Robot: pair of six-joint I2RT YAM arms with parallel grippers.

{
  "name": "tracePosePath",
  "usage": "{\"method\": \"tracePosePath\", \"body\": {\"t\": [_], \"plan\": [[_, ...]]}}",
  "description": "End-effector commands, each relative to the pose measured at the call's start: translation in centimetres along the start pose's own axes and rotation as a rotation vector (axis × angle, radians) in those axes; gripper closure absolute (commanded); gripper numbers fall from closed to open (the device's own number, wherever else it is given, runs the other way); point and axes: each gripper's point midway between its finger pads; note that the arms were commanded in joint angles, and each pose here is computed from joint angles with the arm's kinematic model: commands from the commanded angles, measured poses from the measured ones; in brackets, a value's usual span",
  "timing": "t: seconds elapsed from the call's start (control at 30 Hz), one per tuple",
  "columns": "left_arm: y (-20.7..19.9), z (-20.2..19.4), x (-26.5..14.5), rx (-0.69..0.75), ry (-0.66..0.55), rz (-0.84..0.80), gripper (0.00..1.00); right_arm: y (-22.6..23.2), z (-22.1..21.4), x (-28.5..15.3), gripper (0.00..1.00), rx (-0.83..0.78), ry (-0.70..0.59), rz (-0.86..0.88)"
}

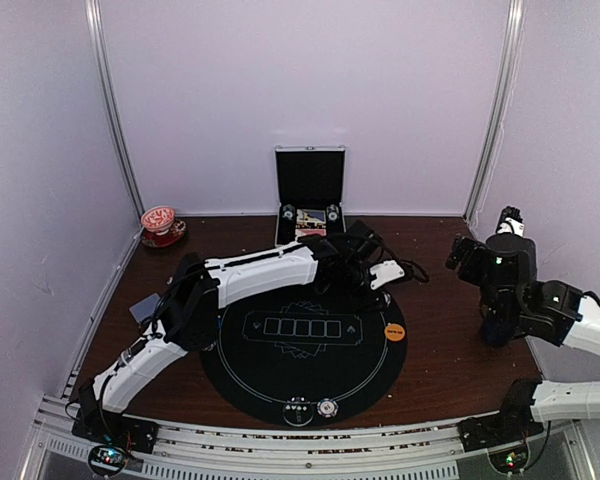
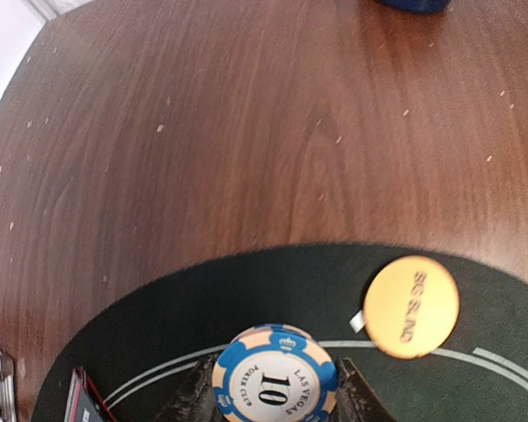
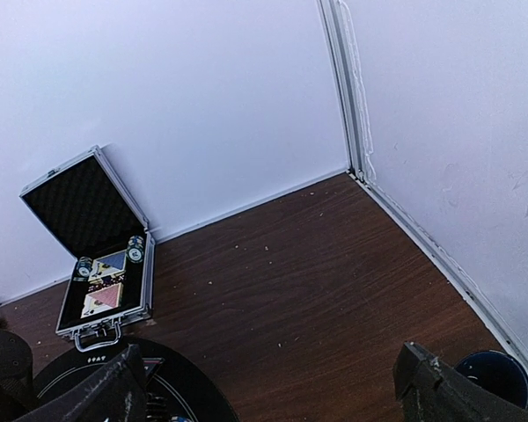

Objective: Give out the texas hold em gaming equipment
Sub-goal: Place the poker chips pile at the big blind area.

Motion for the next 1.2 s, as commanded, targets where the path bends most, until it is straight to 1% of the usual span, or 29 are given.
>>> {"method": "tracePosePath", "body": {"t": [0.0,0.17,0.47,0.83,0.93,1.17], "plan": [[-1.5,3.6,0.5,0.028,-0.112,-0.012,0.62,-0.6,-0.4,-0.2,0.0,-0.004,0.009,-0.001],[-1.9,3.9,1.9,0.032,-0.132,-0.01,0.62,-0.5,-0.3,-0.3,0.0,0.005,0.006,0.013],[-1.5,2.8,3.8,0.061,-0.112,0.044,0.62,0.0,-0.5,-0.3,0.01,0.008,0.012,0.041],[-1.6,2.1,4.5,0.093,-0.083,0.079,0.61,0.3,-0.6,-0.2,0.01,0.01,0.012,0.054],[-1.6,1.9,4.5,0.098,-0.076,0.086,0.58,0.3,-0.6,-0.2,0.01,0.009,0.011,0.055],[-1.5,2.1,4.1,0.104,-0.073,0.09,0.46,0.2,-0.5,-0.3,0.01,0.012,0.009,0.056]]}}
Point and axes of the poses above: each gripper's point midway between its finger pads, its own x axis out along the fingers, its own y axis along the line the jaws close on, z = x × y, and after that the axes turned 8 degrees about -x, right-handed
